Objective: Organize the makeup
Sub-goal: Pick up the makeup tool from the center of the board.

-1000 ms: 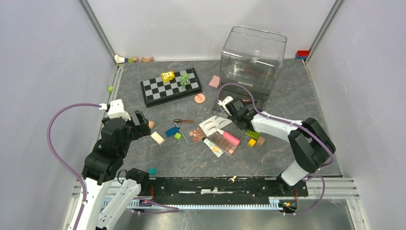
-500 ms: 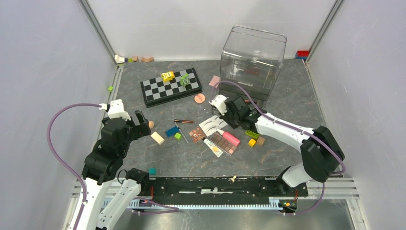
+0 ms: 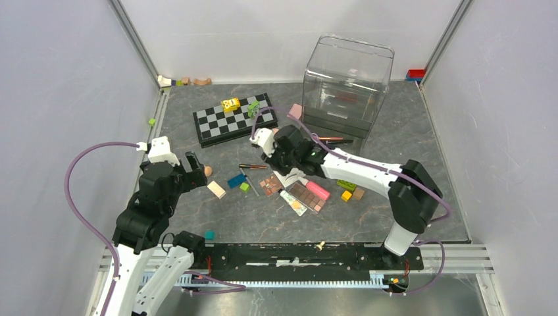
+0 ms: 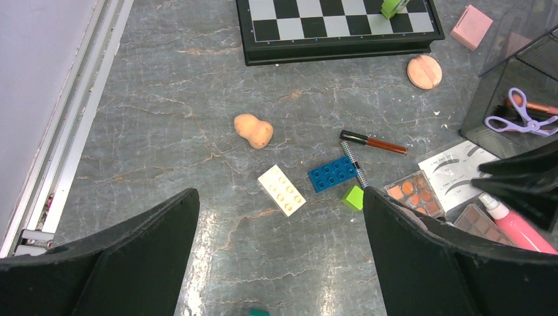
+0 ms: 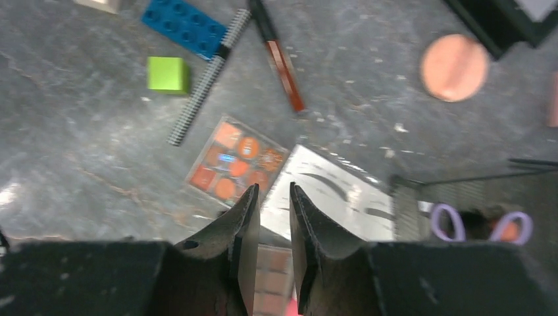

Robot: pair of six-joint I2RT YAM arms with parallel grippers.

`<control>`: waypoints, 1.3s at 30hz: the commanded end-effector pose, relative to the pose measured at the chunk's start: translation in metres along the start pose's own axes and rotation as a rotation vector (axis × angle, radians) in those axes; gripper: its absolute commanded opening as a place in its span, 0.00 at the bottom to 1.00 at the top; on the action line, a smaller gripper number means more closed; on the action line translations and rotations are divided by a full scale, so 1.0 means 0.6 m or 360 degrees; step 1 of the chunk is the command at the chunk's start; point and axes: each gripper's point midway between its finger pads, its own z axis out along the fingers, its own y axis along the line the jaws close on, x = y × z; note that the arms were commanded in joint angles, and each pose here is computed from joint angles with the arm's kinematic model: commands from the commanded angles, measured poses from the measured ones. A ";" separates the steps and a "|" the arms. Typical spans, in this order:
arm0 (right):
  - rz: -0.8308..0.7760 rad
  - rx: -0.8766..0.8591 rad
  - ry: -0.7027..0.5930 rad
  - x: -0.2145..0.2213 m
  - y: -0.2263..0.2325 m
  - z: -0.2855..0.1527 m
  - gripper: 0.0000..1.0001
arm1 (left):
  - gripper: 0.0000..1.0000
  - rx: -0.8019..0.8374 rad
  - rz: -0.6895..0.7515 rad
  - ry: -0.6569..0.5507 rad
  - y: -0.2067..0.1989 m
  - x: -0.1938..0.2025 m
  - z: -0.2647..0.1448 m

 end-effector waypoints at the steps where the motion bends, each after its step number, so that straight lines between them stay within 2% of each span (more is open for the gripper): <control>1: 0.0161 0.0000 -0.0084 -0.030 0.052 0.023 0.29 | 1.00 0.0019 -0.0054 -0.0050 -0.005 -0.013 0.000; 8: 0.0256 -0.0085 -0.0078 -0.022 0.127 0.059 0.31 | 1.00 0.0025 -0.0056 -0.0056 -0.006 -0.013 -0.002; 14: 0.0269 -0.0055 -0.0025 -0.011 0.149 0.093 0.32 | 1.00 0.0022 -0.0057 -0.0060 -0.005 -0.014 -0.002; 23: 0.0275 0.0005 0.0023 0.003 0.149 0.124 0.38 | 1.00 0.0025 -0.0058 -0.0059 -0.005 -0.014 -0.002; 30: 0.0289 0.0018 0.0027 -0.001 0.150 0.141 0.48 | 1.00 0.0025 -0.0059 -0.0064 -0.005 -0.014 -0.003; 39: 0.0258 0.0066 0.0081 0.008 0.142 0.162 0.49 | 1.00 0.0024 -0.0059 -0.0063 -0.005 -0.014 -0.003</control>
